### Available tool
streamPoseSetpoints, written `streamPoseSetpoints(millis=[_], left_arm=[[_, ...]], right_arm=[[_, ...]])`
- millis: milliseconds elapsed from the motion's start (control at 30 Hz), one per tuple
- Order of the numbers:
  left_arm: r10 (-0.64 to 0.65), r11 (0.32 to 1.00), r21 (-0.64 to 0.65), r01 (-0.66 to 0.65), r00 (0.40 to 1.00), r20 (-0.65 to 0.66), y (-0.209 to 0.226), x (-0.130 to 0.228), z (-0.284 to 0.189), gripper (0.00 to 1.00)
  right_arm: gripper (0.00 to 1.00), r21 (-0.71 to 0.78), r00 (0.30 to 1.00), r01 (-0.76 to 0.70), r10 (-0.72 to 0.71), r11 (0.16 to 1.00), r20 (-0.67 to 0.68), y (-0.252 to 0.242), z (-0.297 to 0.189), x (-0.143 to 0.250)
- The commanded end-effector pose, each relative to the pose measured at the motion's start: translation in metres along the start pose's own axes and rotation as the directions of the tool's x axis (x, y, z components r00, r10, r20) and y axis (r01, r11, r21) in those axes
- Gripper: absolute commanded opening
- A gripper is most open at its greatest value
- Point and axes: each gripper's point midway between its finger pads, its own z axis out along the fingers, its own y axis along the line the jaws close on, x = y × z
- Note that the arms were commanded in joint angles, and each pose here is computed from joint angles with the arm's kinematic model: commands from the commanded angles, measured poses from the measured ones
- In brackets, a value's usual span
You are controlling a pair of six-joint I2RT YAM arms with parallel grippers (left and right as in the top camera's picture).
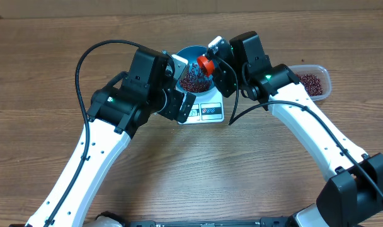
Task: Scoop item into bowl and weigh 150g on scale
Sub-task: 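Tilt the red scoop with the right gripper to pour beans into bowl, then carry the empty scoop back right to the bean container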
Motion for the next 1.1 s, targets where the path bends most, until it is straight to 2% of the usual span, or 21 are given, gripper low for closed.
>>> streamPoseSetpoints(millis=[0, 133, 333, 433, 600, 667, 767, 933, 1067], left_arm=[[0.017, 1.0, 0.012, -0.017, 1.0, 0.003, -0.001, -0.002, 0.001, 1.0], [0.017, 1.0, 0.012, -0.017, 1.0, 0.003, -0.001, -0.002, 0.001, 1.0], [0.017, 1.0, 0.012, -0.017, 1.0, 0.003, -0.001, -0.002, 0.001, 1.0], [0.017, 1.0, 0.012, -0.017, 1.0, 0.003, -0.001, -0.002, 0.001, 1.0], [0.017, 1.0, 0.012, -0.017, 1.0, 0.003, -0.001, -0.002, 0.001, 1.0], [0.017, 1.0, 0.012, -0.017, 1.0, 0.003, -0.001, -0.002, 0.001, 1.0], [0.017, 1.0, 0.012, -0.017, 1.0, 0.003, -0.001, -0.002, 0.001, 1.0], [0.017, 1.0, 0.012, -0.017, 1.0, 0.003, -0.001, -0.002, 0.001, 1.0], [0.017, 1.0, 0.012, -0.017, 1.0, 0.003, -0.001, -0.002, 0.001, 1.0]], right_arm=[[0.04, 0.029, 0.998, -0.009, 0.007, 1.0, 0.068, -0.004, -0.022, -0.022], [0.04, 0.003, 0.998, 0.019, -0.019, 1.0, 0.059, 0.001, -0.022, -0.019], [0.04, 0.002, 0.995, -0.038, 0.038, 0.999, 0.093, 0.0, -0.023, -0.028], [0.03, -0.067, 0.995, 0.041, -0.035, 0.997, 0.089, 0.016, -0.022, -0.026], [0.04, 0.038, 0.997, -0.028, 0.025, 0.999, 0.074, -0.003, -0.022, -0.024], [0.04, 0.024, 0.997, -0.029, 0.027, 0.999, 0.074, -0.001, -0.022, -0.024], [0.03, -0.056, 0.996, 0.065, -0.061, 0.996, 0.07, 0.016, -0.022, -0.021], [0.04, 0.038, 0.998, -0.022, 0.02, 0.999, 0.062, -0.002, -0.022, -0.021], [0.04, 0.032, 0.997, -0.032, 0.03, 0.999, 0.066, -0.001, -0.022, -0.022]])
